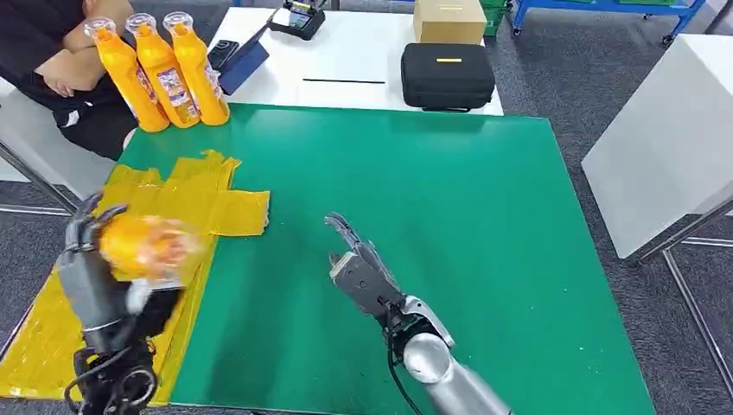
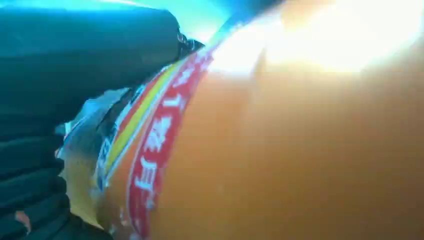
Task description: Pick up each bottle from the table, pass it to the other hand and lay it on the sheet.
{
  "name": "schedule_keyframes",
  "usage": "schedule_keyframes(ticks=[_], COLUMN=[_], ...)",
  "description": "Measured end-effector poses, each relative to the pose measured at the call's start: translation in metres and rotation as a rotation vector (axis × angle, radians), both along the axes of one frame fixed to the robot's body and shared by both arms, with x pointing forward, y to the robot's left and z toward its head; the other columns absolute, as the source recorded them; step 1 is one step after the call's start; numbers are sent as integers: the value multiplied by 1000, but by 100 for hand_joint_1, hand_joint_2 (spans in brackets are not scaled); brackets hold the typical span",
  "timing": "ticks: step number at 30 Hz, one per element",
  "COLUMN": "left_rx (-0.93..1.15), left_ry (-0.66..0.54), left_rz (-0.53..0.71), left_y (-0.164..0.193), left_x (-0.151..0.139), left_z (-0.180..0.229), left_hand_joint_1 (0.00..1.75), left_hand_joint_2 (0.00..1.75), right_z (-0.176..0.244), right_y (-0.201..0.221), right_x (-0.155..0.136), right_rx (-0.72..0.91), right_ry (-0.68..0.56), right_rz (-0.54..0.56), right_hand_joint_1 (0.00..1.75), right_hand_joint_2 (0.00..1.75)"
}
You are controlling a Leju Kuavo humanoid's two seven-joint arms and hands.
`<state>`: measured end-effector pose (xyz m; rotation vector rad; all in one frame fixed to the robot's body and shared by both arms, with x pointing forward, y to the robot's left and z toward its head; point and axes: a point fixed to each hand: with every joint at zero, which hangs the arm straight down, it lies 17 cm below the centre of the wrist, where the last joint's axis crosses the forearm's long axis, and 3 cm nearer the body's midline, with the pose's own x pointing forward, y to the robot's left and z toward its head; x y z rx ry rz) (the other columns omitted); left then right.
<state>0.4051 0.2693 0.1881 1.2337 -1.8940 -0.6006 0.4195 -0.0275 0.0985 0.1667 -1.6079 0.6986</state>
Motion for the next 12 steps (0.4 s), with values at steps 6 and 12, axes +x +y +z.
schedule_keyframes(ticks=[6,12], left_rx=[192,198], left_ry=[150,261], left_rz=[79,83], left_y=[-4,-6], left_x=[26,36], left_z=[-54,-94], left_hand_joint_1=[175,175], left_hand_joint_2=[175,175], right_z=[9,12], right_y=[-6,-8], right_x=[-3,-5], right_rx=[15,18], right_ry=[-11,-18], right_rz=[-4,-2], right_hand_joint_1=[0,0], right_hand_joint_2=[0,0])
